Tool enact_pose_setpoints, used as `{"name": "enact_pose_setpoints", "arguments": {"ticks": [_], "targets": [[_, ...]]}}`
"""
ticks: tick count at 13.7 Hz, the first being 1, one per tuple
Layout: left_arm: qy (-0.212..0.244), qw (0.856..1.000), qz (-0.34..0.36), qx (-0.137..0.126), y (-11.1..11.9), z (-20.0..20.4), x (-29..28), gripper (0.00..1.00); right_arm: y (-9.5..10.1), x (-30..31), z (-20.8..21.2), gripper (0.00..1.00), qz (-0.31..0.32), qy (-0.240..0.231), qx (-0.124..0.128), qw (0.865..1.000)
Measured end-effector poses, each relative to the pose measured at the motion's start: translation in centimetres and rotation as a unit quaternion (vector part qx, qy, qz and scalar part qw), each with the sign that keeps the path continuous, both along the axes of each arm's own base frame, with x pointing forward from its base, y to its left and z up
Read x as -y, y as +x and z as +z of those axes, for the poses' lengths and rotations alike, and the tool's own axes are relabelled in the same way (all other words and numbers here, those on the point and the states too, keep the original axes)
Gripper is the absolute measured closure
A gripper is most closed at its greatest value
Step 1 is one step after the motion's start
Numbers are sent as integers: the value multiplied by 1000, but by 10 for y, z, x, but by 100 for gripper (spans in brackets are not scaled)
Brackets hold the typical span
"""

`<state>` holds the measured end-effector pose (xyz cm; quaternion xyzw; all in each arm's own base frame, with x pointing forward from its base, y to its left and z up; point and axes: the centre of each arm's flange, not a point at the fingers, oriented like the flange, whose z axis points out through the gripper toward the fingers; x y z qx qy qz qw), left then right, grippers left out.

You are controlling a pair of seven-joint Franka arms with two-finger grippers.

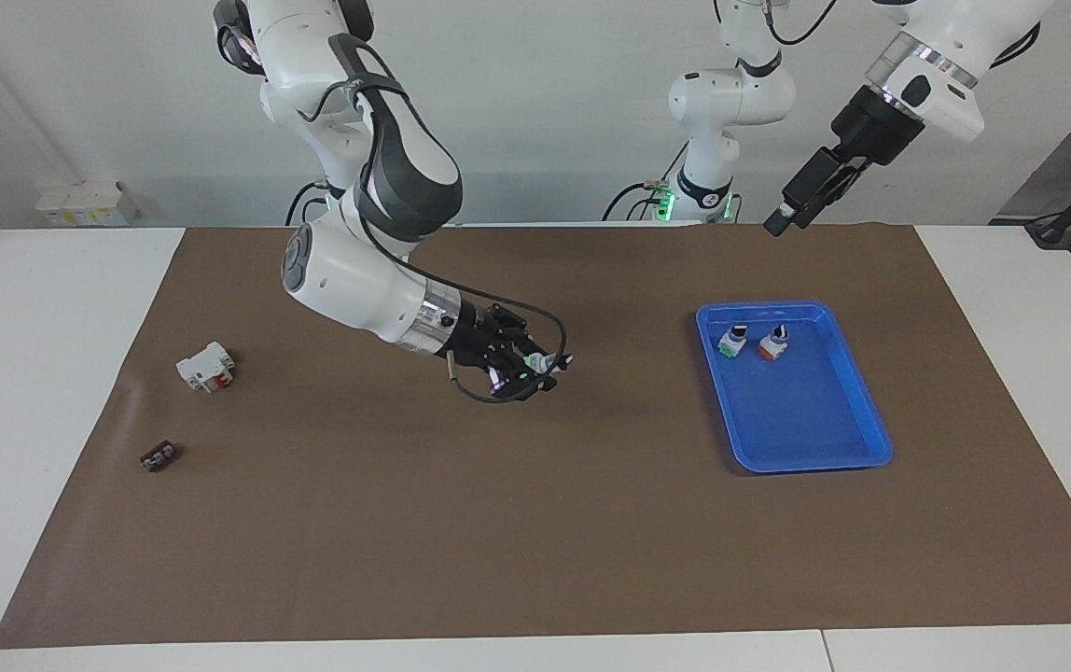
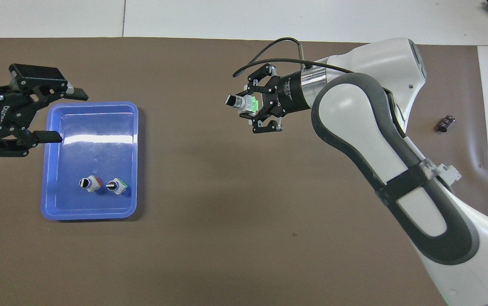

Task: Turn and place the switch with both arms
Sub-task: 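Lift the switch with the right gripper while the left gripper approaches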

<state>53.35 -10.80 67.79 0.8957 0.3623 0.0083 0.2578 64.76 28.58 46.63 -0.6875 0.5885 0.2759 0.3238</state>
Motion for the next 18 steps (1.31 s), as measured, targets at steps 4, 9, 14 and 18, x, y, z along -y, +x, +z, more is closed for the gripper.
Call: {"name": "enact_pose_setpoints", "arguments": {"ticks": [4, 9, 14, 18], "targets": [[-58, 977, 193, -71, 4, 3, 21, 0, -28, -46, 26, 54, 21, 30, -15, 999], [-100, 912, 365, -158, 8, -14, 29, 0, -52, -99, 36, 54, 18, 55, -6, 998], [-116, 820, 496, -260, -3, -26, 44, 11, -75, -140, 40, 54, 4, 59, -1, 998], [-140, 768, 536, -322, -14, -36, 45, 29, -71, -135, 39, 54, -1, 58, -2, 998]]}}
